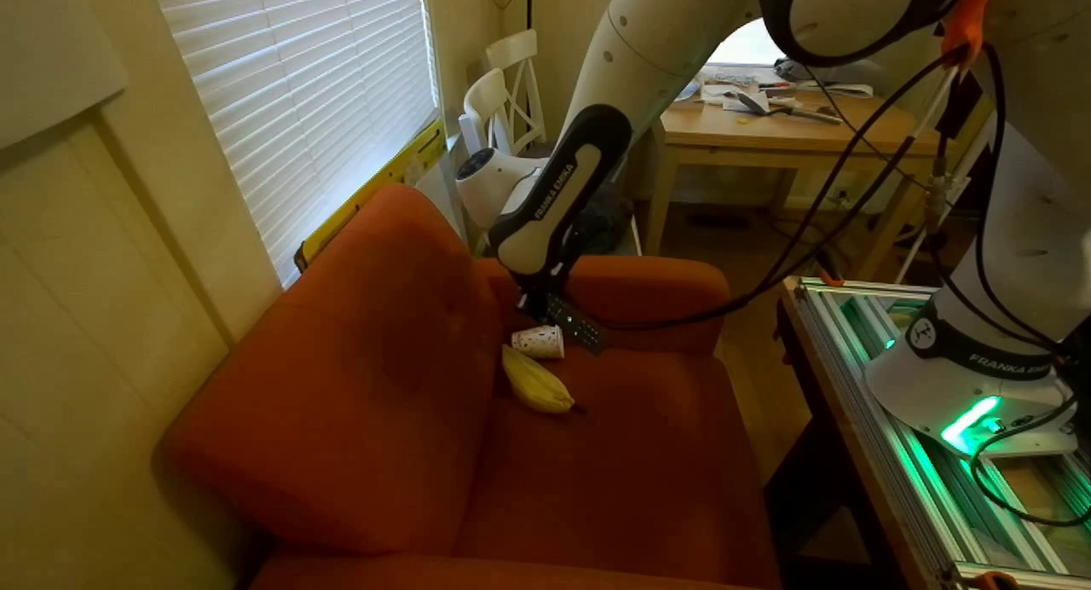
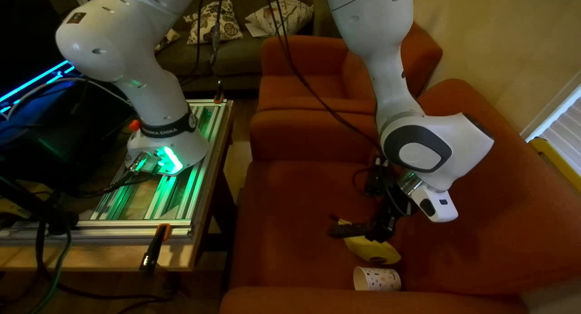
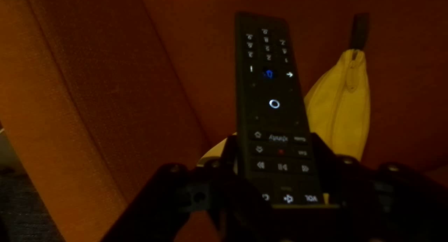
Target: Put the remote on the arm rest
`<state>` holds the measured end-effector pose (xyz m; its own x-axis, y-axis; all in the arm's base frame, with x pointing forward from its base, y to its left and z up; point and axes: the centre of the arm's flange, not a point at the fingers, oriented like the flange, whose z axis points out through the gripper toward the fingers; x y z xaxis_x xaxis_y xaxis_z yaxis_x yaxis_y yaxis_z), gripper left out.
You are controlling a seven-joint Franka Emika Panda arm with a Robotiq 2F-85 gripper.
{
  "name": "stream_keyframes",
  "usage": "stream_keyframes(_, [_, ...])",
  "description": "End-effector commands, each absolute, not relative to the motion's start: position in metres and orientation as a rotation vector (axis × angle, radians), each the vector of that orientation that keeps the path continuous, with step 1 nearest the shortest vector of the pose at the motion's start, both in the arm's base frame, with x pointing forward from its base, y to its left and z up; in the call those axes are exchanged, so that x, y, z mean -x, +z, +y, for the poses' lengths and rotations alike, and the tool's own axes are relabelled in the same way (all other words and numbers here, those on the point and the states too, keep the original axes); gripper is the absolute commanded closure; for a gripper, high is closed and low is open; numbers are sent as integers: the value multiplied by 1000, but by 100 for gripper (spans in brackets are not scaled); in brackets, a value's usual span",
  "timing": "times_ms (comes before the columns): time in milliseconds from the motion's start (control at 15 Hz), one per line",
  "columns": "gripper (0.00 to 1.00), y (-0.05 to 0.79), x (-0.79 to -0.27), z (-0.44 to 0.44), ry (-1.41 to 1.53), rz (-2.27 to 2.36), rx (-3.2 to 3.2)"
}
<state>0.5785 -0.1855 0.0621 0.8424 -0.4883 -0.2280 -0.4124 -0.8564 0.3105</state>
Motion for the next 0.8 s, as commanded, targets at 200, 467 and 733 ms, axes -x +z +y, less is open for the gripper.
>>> stream_keyframes(200, [74,78,-579,-231,-513,-675,-2713])
stream_keyframes(467, [74,83,-579,-254,-581,-628,-2727])
stream_keyframes(733, [74,86,-581,-276,-624,-555,-2754])
